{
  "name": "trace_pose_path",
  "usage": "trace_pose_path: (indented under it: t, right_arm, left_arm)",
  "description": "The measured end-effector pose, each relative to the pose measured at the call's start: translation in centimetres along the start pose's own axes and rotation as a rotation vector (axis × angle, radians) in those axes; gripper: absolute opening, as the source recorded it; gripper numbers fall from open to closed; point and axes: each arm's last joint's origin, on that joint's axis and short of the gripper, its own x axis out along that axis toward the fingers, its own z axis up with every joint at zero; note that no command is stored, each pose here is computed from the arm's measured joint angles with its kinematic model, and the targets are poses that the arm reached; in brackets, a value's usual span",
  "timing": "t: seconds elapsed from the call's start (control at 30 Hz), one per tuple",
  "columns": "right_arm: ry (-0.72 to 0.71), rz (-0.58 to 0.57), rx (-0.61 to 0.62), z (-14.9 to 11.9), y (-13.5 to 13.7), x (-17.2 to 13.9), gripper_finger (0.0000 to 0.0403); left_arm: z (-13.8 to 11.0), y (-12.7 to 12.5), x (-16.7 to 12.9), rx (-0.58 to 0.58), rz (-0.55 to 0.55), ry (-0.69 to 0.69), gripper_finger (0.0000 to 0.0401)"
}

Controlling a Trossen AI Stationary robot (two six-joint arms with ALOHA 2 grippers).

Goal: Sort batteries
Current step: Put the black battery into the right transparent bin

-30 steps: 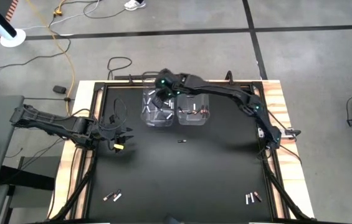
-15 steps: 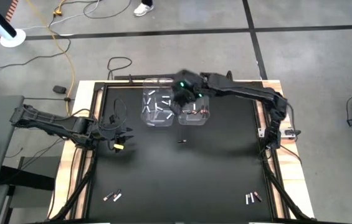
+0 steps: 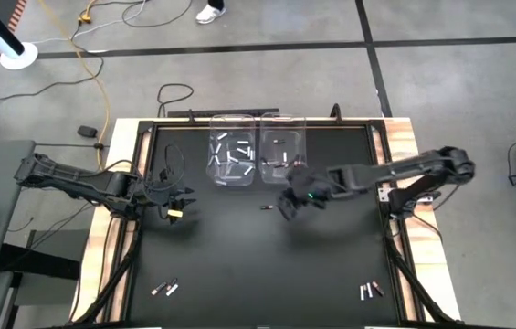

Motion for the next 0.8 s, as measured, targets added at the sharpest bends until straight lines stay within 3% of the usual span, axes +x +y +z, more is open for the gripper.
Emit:
trace_pose_path:
  t: [0.17, 0.33, 0.47, 0.8]
  right_arm:
    - [0.006, -0.047, 0.069, -4.0, -1.2, -0.8, 0.0136]
    - [0.03, -0.06, 0.089, -6.7, -2.6, -1.4, 0.0136]
    - [0.056, -0.054, 0.071, -8.5, -3.6, -2.0, 0.0136]
    - [0.09, -0.001, 0.032, -12.3, -6.6, -4.0, 0.0136]
  left_arm:
    - [0.2, -0.1, 0.0, -0.033, -0.008, -0.022, 0.0139]
    - [0.8, -0.3, 0.0, 0.064, -0.023, -0.078, 0.0139]
    - [1.8, -0.9, 0.5, 0.06, -0.044, -0.158, 0.0139]
    - [3.8, -4.3, 6.7, 0.036, -0.033, -0.283, 0.0139]
